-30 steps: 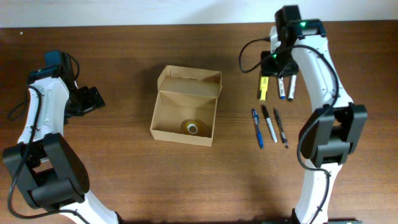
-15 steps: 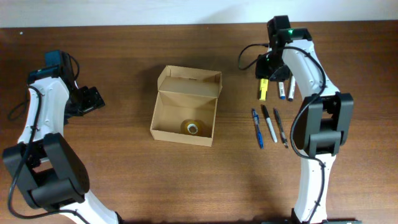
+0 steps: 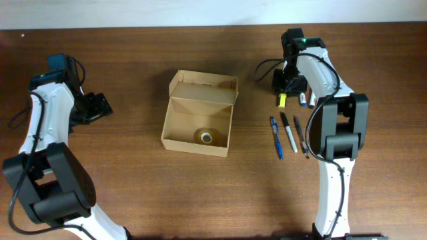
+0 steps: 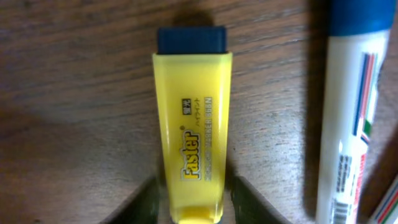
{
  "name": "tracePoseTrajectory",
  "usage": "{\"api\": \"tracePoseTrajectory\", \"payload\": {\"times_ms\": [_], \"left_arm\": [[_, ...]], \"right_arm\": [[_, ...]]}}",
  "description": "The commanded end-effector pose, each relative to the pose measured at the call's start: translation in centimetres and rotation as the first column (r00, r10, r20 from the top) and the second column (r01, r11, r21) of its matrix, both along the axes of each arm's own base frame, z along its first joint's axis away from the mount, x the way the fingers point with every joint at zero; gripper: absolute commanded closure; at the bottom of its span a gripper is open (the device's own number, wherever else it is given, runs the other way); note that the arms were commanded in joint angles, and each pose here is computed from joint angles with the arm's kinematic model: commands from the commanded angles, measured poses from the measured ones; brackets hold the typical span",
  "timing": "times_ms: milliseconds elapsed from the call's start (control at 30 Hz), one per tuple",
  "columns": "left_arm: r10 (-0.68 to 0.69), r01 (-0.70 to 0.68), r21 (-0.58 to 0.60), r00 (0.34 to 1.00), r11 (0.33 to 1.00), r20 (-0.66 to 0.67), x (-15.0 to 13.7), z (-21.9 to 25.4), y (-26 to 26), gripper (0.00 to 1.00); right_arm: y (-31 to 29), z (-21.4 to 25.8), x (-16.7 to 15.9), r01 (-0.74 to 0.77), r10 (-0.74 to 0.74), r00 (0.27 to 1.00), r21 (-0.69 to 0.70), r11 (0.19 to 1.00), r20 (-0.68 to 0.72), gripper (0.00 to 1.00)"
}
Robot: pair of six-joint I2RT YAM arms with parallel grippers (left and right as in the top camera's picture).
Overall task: Pack container
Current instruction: 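Grasp the yellow highlighter with the right gripper, then move the highlighter into the box and release it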
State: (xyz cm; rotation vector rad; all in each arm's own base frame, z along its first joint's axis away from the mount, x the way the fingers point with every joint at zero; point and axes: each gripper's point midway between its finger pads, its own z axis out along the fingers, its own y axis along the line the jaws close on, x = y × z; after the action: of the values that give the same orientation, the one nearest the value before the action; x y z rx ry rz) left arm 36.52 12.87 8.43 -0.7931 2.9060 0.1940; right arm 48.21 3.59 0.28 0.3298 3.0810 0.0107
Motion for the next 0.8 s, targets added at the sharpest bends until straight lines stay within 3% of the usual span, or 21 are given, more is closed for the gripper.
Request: {"api": "tracePoseTrajectory", "payload": {"times_ms": [0,333,567,667,767], "left_arm": [[-0.011,0.011,-0.006,1.0,1.0,-0.001,-0.1,0.0,-0.1,0.0],[-0.011,0.011,-0.006,1.0,1.0,-0.001,-0.1,0.0,-0.1,0.0],[-0.011,0.011,-0.006,1.0,1.0,-0.001,-0.1,0.0,-0.1,0.0],[-0.011,0.011,-0.006,1.0,1.0,-0.001,-0.1,0.0,-0.1,0.0],[-0.011,0.011,-0.006,1.0,1.0,-0.001,-0.1,0.0,-0.1,0.0]], "right_arm": [[-0.1,-0.9,-0.4,0.006,-0.006,1.0,-0.016,1.0,-0.024,0.96],[0.1,1.6,-0.8,-0.013,0.013,1.0,-0.001,1.0,-0.023,0.96],[2.4,12.7,1.3,-0.134,0.12,0.976,0.069,0.989,0.184,0.96],[4.1,18.7,1.0,-0.253,0.231,0.929,0.037,0.967,0.29,0.96],[7.1,23.3,-0.5,-0.437,0.417,0.836,-0.028,0.899,0.357,0.96]]}}
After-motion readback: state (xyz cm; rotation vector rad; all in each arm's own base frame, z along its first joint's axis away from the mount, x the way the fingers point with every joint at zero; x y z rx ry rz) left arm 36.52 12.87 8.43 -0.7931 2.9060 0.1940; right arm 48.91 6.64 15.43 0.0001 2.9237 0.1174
